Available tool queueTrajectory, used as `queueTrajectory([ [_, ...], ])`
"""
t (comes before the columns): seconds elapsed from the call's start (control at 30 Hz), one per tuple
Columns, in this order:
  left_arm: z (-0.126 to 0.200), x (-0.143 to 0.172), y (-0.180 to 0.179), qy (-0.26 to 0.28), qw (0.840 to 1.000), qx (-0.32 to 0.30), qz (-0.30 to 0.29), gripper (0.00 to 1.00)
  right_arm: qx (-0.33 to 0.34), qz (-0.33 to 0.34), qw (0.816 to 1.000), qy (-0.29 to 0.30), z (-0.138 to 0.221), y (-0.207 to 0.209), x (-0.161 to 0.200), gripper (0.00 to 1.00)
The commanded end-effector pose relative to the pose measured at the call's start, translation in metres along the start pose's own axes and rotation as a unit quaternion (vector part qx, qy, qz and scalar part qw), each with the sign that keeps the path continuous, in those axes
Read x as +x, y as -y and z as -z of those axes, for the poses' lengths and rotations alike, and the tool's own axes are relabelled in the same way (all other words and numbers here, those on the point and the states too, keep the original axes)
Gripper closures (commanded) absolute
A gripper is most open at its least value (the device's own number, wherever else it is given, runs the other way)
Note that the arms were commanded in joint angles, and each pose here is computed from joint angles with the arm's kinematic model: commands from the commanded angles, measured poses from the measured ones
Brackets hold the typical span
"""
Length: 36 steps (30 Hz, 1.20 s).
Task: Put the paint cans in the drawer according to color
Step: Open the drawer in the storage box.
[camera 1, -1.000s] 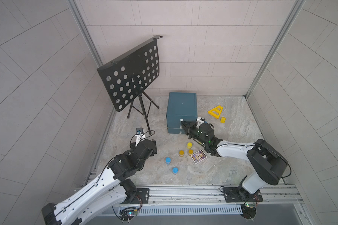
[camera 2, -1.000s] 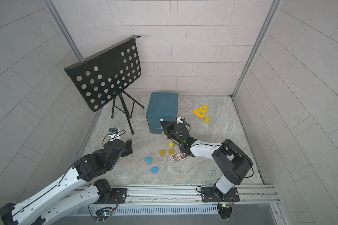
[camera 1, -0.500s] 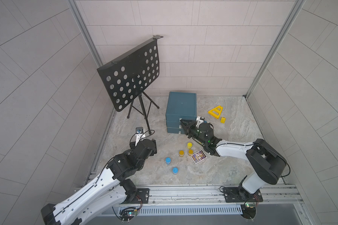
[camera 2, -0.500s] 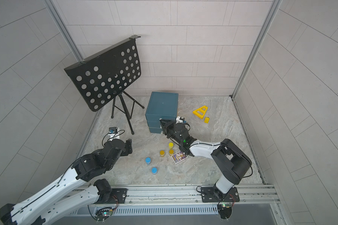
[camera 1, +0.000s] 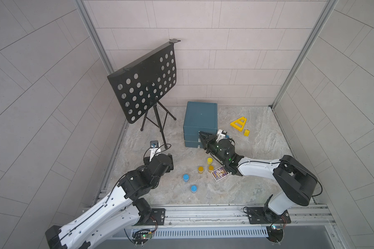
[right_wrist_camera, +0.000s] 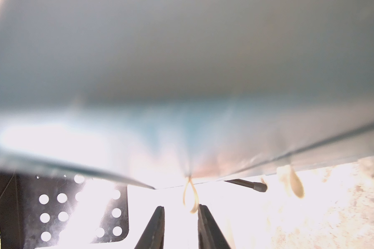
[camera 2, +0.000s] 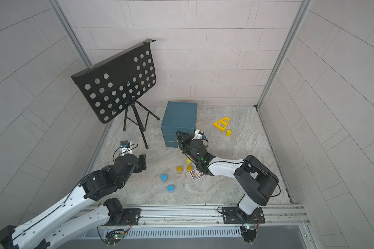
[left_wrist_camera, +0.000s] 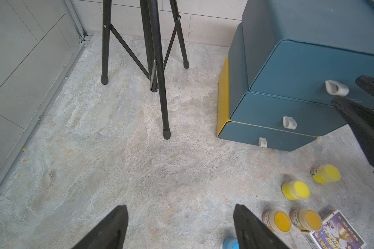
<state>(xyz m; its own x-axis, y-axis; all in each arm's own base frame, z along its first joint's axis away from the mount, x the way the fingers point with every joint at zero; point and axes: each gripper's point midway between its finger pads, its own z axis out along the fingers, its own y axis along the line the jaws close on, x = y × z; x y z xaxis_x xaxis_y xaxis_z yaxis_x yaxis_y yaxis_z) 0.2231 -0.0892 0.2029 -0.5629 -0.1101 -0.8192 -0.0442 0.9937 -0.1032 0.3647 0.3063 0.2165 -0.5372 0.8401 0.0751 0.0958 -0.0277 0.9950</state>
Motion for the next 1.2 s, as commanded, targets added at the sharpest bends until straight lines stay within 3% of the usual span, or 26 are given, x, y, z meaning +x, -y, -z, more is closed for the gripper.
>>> queueTrajectory([
  [0.0,0.005,-0.007,-0.004,0.010,1.000,-0.002,0.006,0.16,-0.018,-0.002,0.999,0.031,0.005,-0.011,-0.006,0.70],
  [0.27,0.009,-0.010,-0.007,0.016,1.000,-0.002,0.007,0.17,-0.003,-0.001,0.999,0.043,-0.002,-0.005,-0.008,0.74],
  [0.5,0.012,-0.012,-0.009,0.020,1.000,-0.003,0.008,0.17,0.007,-0.005,0.999,0.045,-0.007,0.002,-0.008,0.66],
  [0.77,0.014,-0.013,-0.011,0.024,1.000,-0.004,0.007,0.17,0.007,-0.016,0.999,0.044,-0.015,0.006,-0.005,0.83],
  [0.9,0.013,-0.012,-0.010,0.022,1.000,-0.004,0.006,0.17,0.013,-0.011,0.999,0.043,-0.011,0.008,-0.005,1.00],
  [1.17,0.012,-0.009,-0.007,0.012,1.000,0.001,-0.009,0.17,0.027,0.017,0.999,0.020,0.019,0.005,0.010,1.00],
])
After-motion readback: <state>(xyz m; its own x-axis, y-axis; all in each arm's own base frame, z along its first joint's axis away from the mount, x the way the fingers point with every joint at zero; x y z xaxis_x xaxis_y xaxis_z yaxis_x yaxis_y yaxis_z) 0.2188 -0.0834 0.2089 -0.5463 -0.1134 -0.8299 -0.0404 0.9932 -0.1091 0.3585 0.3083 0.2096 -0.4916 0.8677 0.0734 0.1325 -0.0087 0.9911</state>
